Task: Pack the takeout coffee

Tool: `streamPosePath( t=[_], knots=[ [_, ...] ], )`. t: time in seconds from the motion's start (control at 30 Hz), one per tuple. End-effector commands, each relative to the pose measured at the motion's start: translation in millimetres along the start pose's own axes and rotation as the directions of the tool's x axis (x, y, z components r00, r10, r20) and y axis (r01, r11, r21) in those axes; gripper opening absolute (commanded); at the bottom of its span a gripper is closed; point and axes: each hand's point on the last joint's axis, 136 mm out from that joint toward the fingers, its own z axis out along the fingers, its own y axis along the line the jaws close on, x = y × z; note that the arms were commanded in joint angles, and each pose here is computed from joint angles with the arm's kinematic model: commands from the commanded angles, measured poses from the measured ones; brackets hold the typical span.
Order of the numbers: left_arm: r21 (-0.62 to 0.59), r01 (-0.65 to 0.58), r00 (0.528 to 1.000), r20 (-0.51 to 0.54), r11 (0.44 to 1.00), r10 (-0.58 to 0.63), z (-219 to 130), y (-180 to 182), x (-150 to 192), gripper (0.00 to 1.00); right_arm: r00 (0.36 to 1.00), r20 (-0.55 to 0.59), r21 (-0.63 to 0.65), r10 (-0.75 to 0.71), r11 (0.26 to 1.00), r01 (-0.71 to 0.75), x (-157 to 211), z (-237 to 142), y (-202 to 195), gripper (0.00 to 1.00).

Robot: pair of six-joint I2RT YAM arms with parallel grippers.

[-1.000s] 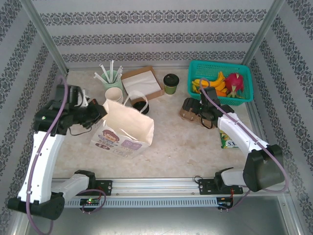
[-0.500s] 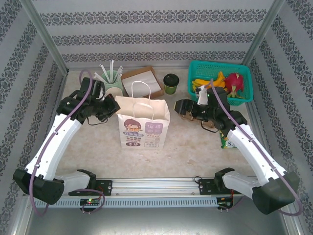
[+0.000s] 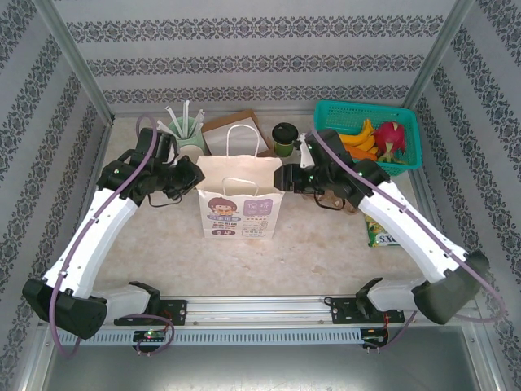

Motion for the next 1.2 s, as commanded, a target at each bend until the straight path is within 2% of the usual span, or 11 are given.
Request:
streamPosePath(
  t=[0.0,0.2,0.4,0.5,0.57,0.67,0.77,0.87,0.97,1.07,1.17],
  knots=[
    [0.066,-0.079,0.995,-0.055,0.995,0.083,4,-12,14,0.19,0.999,-0.006,0.071,-0.048,0.996,0.048,-11,-2,-4,0.39],
    [0.155,-0.188,0.964,-0.160,0.970,0.213,13,-36,41,0.45,0.990,-0.019,0.088,-0.142,0.986,0.144,-31,6,2,0.23],
    [0.199,-0.243,0.942,-0.185,0.950,0.280,13,-49,50,0.60,0.980,-0.010,0.053,-0.199,0.979,0.199,-51,14,13,0.21],
    [0.186,-0.264,0.940,-0.170,0.946,0.296,8,-47,48,0.75,0.980,-0.009,0.052,-0.200,0.978,0.200,-57,15,13,0.22],
    [0.138,-0.278,0.944,-0.147,0.951,0.297,7,-38,43,0.85,0.982,-0.003,0.072,-0.190,0.979,0.190,-60,13,8,0.29],
    [0.095,-0.287,0.947,-0.119,0.953,0.297,5,-28,36,0.96,0.987,0.004,0.103,-0.161,0.982,0.160,-63,6,-3,0.53],
    [0.115,-0.343,0.931,-0.091,0.932,0.353,-5,-33,31,1.00,0.993,0.030,0.101,-0.111,0.989,0.107,-65,-9,-15,0.61],
    [0.118,-0.408,0.910,-0.035,0.906,0.414,-20,-38,25,1.00,0.995,0.082,0.112,-0.049,0.993,0.040,-69,-27,-32,0.66],
    [0.060,-0.439,0.898,0.058,0.897,0.436,-34,-34,8,0.99,0.986,0.156,0.216,0.051,0.973,-0.085,-68,-37,-75,0.74],
    [-0.031,-0.419,0.896,0.147,0.907,0.419,-43,-22,-11,1.00,0.955,0.237,0.322,0.178,0.913,-0.250,-57,-37,-132,0.76],
    [-0.128,-0.366,0.887,0.251,0.922,0.387,-51,-6,-30,1.00,0.938,0.233,0.417,0.257,0.845,-0.335,-32,-26,-179,0.73]
  ],
)
